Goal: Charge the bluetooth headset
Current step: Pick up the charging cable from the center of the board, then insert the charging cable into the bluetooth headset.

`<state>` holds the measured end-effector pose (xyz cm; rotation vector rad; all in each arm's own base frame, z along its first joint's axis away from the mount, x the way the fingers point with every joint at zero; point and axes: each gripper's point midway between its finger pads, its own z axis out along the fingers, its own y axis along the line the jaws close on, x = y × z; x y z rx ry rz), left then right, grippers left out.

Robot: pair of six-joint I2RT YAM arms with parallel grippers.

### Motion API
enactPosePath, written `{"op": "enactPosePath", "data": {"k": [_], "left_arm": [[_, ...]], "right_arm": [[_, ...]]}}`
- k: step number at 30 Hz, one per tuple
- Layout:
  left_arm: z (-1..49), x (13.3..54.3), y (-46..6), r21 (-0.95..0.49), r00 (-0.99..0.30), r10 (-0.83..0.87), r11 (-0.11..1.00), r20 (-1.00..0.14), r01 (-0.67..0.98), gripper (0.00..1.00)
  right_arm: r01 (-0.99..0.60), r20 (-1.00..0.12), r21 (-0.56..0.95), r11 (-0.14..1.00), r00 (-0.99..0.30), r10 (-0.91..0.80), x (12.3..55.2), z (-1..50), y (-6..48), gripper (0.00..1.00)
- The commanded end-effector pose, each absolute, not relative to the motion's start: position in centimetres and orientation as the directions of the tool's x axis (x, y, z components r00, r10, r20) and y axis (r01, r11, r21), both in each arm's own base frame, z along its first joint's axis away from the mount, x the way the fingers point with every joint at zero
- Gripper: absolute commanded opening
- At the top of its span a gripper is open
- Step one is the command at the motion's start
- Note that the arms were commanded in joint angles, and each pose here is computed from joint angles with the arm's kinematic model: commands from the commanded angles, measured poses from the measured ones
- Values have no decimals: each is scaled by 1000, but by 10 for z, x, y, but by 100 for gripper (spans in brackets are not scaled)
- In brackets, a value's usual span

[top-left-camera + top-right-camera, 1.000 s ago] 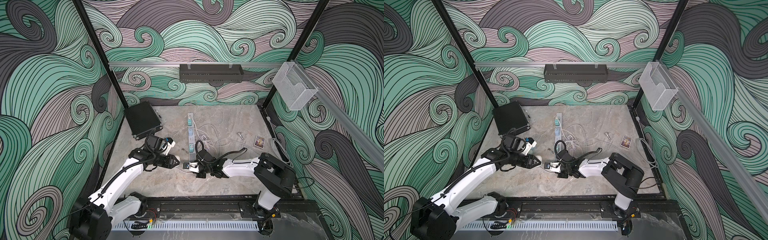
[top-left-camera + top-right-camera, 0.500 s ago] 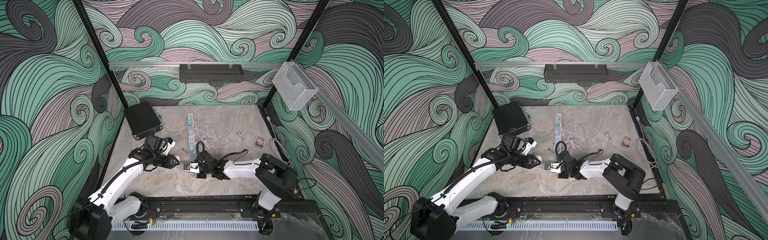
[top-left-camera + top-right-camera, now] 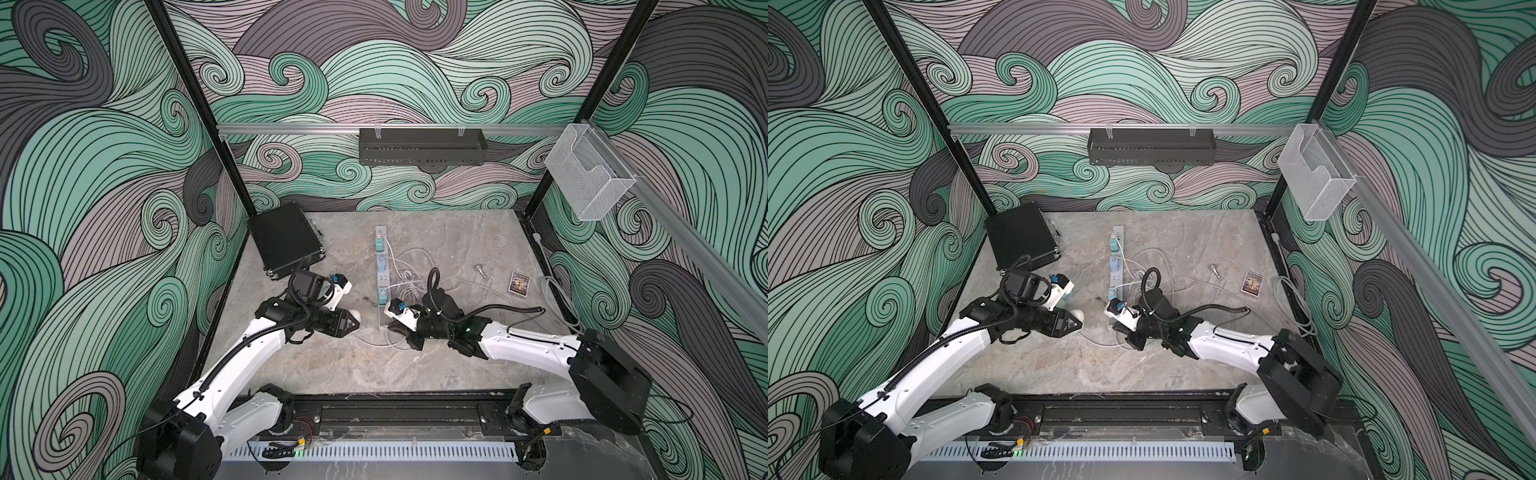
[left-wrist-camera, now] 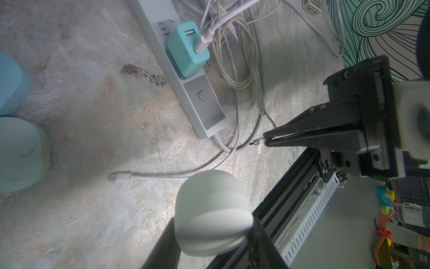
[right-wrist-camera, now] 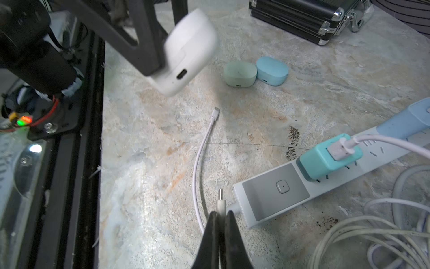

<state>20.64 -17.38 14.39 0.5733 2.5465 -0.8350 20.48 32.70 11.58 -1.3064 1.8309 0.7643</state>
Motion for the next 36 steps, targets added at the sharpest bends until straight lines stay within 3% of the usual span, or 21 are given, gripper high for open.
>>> {"op": "enactPosePath", "data": {"k": [1, 9, 14, 24, 36], "left_arm": [[172, 215, -187, -414, -717, 309, 648, -624, 639, 21], [182, 229, -203, -335, -578, 363, 546, -731, 767, 22], [183, 236, -208, -336, -568, 370, 529, -735, 779, 22], [193, 252, -212, -482, -740, 246, 624, -626, 616, 19], [192, 232, -218, -477, -718, 291, 583, -632, 657, 18]], "right_arm": [[-899, -814, 281, 336, -409, -413, 198, 139, 326, 0], [-751, -717, 497, 434, -637, -281, 202, 192, 321, 0], [-679, -655, 578, 452, -717, -238, 200, 210, 323, 0], [-629, -600, 583, 514, -760, -250, 205, 209, 321, 0], [-657, -608, 550, 515, -738, -291, 210, 212, 333, 0]]}}
